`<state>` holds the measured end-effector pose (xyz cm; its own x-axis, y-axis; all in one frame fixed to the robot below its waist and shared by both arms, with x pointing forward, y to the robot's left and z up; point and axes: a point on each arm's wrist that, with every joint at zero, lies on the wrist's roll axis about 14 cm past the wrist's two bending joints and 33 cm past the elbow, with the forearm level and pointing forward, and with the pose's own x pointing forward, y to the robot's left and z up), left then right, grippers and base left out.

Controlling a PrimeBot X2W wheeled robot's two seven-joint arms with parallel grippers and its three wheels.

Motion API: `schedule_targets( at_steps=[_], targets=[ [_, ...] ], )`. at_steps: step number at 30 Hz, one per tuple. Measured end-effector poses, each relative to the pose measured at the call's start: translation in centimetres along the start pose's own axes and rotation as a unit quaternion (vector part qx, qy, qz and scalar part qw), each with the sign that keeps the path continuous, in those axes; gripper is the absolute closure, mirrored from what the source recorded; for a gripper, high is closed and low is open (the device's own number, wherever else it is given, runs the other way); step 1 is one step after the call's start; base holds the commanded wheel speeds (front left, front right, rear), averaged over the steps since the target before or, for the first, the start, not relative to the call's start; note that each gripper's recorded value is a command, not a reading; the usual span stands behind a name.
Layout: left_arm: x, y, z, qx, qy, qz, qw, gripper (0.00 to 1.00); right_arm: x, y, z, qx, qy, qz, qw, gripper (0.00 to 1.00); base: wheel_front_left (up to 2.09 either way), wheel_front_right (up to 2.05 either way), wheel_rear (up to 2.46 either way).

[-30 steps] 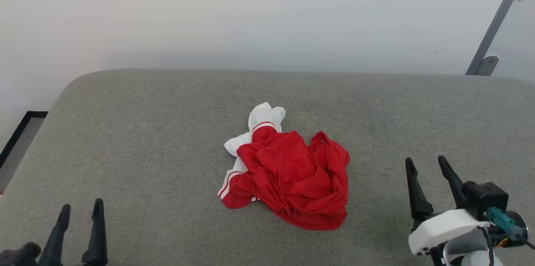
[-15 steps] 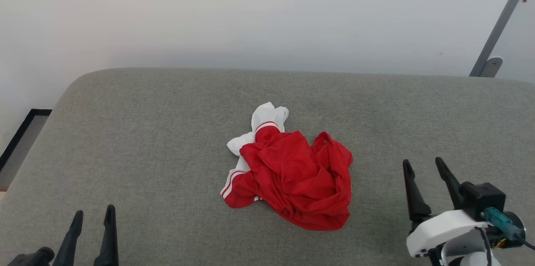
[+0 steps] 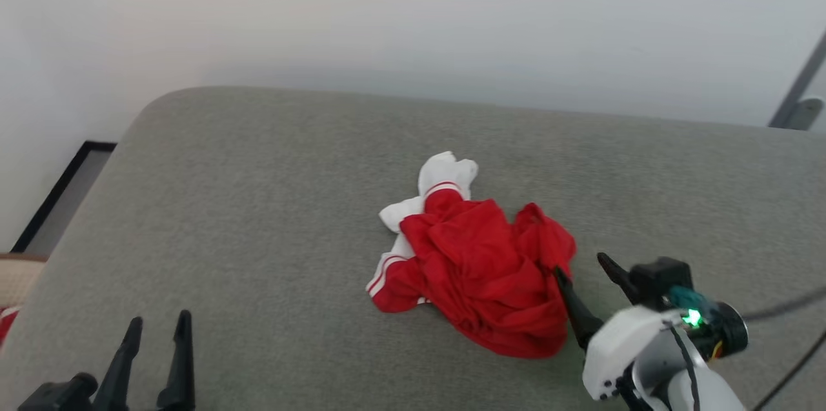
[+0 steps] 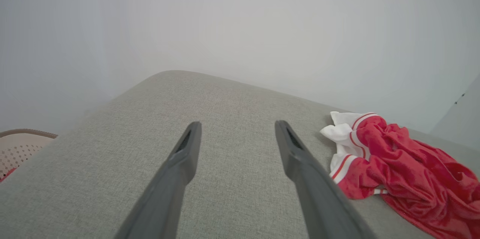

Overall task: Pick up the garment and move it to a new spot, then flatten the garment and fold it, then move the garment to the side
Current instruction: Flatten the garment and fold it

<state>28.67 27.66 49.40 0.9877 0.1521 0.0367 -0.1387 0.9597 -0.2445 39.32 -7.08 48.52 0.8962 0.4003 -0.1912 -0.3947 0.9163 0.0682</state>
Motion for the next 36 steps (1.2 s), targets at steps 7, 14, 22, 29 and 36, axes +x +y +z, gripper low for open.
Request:
schedule_targets(
  at_steps=[7,14,22,29,36],
  targets=[
    [-0.6,0.5,-0.2,-0.003,0.004,0.013,1.000,0.00,2.6,1.7,-3.2,-0.042,0.126,0.049,0.990,0.00,0.00,0.00,0.00],
    [-0.7,0.9,-1.1,-0.007,0.018,0.027,0.999,0.00,4.0,2.3,-7.2,-0.081,0.256,0.075,0.960,0.00,0.00,0.00,0.00],
    [-0.1,1.6,-1.7,-0.009,0.030,0.046,0.998,0.00,6.0,3.2,-10.0,-0.123,0.341,0.105,0.926,1.00,0.00,0.00,0.00],
    [0.5,2.1,-1.8,-0.011,0.032,0.053,0.998,0.00,6.9,2.5,-8.6,-0.095,0.329,0.101,0.934,1.00,0.00,0.00,0.00],
    [1.3,1.5,-1.8,-0.013,0.030,0.042,0.999,0.00,4.7,-2.3,-6.8,-0.073,0.317,0.051,0.944,1.00,0.00,0.00,0.00]
  ],
)
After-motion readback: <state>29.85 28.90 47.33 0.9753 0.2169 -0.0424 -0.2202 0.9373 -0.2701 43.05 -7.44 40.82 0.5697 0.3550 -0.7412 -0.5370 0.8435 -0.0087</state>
